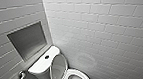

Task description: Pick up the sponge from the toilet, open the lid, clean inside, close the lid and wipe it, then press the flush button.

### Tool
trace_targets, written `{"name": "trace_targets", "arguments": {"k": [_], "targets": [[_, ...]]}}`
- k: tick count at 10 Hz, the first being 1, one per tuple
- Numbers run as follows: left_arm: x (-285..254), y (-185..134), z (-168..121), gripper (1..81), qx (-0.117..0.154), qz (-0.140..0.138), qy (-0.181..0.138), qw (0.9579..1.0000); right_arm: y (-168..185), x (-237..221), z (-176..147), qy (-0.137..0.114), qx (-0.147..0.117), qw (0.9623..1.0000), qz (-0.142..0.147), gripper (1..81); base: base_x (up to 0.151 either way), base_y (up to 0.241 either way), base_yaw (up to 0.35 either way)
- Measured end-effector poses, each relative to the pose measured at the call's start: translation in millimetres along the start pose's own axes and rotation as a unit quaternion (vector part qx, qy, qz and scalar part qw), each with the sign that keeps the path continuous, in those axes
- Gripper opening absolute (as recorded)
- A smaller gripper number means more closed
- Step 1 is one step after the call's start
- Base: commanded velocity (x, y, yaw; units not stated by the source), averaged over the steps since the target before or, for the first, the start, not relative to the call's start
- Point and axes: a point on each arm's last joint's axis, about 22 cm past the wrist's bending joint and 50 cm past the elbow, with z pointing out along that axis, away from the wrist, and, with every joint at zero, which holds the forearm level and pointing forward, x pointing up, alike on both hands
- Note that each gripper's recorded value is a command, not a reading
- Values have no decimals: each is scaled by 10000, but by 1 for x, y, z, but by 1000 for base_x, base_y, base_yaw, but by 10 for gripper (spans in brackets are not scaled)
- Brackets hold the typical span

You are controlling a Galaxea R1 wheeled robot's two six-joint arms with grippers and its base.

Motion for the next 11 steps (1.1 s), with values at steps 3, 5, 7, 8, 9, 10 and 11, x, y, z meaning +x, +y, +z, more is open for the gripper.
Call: {"name": "trace_targets", "arguments": {"k": [3, 5, 7, 8, 9, 10, 11], "targets": [[-8, 26, 0, 811, -1, 126, 96, 9999, -6, -6, -7, 141, 84, 9998, -76, 10, 0, 0, 0], [-25, 11, 4, 811, 422, 46, 85, 9991, -3, -8, -8, 131, 50, 9998, -118, 10, 0, 0, 0], [-51, 11, 24, 811, 752, -60, 24, 9972, -2, -5, -2, 178, -38, 9997, -153, 10, 0, 0, 0], [-78, 19, 34, 811, 717, -167, -106, 9972, -5, -7, 2, 158, -56, 9997, -157, 10, 0, 0, 0], [-107, 22, 39, 811, 734, -296, -233, 9966, -7, -9, 5, 153, -79, 9997, -160, 10, 0, 0, 0], [-128, 22, 41, 811, 808, -483, -246, 9953, -6, -9, 7, 160, -125, 9997, -168, 10, 0, 0, 0], [-131, 20, 42, 811, 886, -500, -159, 9947, -4, -10, 8, 153, -145, 9996, -168, 10, 0, 0, 0]]}}
